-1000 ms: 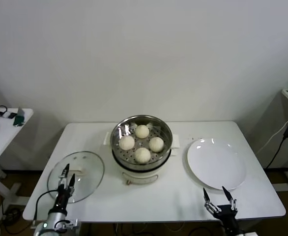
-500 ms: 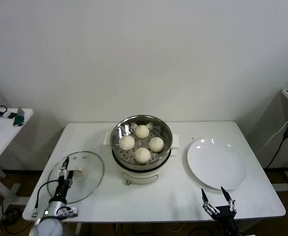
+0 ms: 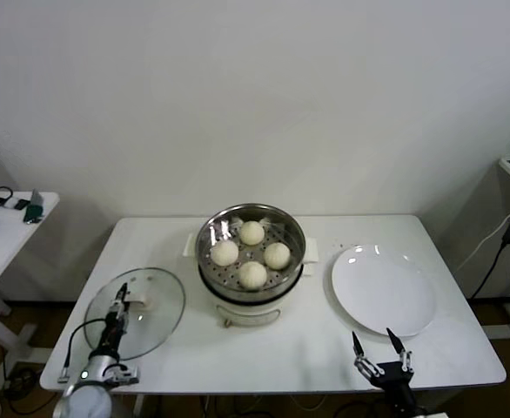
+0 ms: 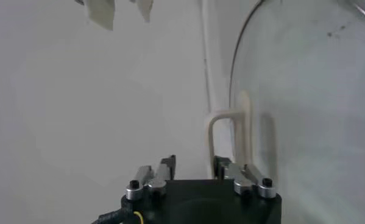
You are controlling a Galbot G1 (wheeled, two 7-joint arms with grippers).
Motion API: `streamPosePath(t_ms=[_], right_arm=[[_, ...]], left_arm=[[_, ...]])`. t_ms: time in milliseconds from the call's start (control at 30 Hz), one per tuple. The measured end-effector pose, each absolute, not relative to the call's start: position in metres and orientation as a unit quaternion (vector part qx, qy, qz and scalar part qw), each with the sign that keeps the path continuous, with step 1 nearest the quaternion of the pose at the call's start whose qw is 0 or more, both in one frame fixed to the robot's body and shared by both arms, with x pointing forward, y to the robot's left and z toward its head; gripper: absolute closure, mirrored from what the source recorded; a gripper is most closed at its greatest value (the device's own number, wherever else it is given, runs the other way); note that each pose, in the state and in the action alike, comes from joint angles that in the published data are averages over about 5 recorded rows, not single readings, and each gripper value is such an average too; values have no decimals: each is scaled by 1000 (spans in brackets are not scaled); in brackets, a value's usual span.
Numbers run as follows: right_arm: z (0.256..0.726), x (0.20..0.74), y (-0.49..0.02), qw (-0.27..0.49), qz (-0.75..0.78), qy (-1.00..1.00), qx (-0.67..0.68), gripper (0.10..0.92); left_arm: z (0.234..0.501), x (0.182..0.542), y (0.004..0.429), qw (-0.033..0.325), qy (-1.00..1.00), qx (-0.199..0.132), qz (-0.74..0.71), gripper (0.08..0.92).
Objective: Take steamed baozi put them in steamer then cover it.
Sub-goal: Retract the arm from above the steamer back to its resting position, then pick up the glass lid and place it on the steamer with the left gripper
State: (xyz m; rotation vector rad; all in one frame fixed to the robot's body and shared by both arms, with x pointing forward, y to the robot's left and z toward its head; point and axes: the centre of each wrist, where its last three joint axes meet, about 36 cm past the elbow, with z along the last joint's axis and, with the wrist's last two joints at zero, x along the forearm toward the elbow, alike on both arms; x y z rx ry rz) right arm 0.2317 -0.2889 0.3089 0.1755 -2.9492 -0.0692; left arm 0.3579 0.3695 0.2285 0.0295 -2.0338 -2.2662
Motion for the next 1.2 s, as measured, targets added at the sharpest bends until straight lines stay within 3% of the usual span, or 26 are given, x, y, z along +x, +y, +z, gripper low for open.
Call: streamPosePath(t_ms=[333,600,800,1200], right_arm=[[307,232,-290,94,-21,-994,58,200],[309,234,-292,90,-17,-994,57,200],[308,236,-295,91,-10,-994,56,200],[307,244,-294,95,9,-994,57,200]], left_arm=[[234,357,365,51,-672,14,-739,841],[262,363,368,38,-680,40,-731,862],[304,371,378,32,-686,70,-723,862],[426,394,360,31,-718,129,-684,862]])
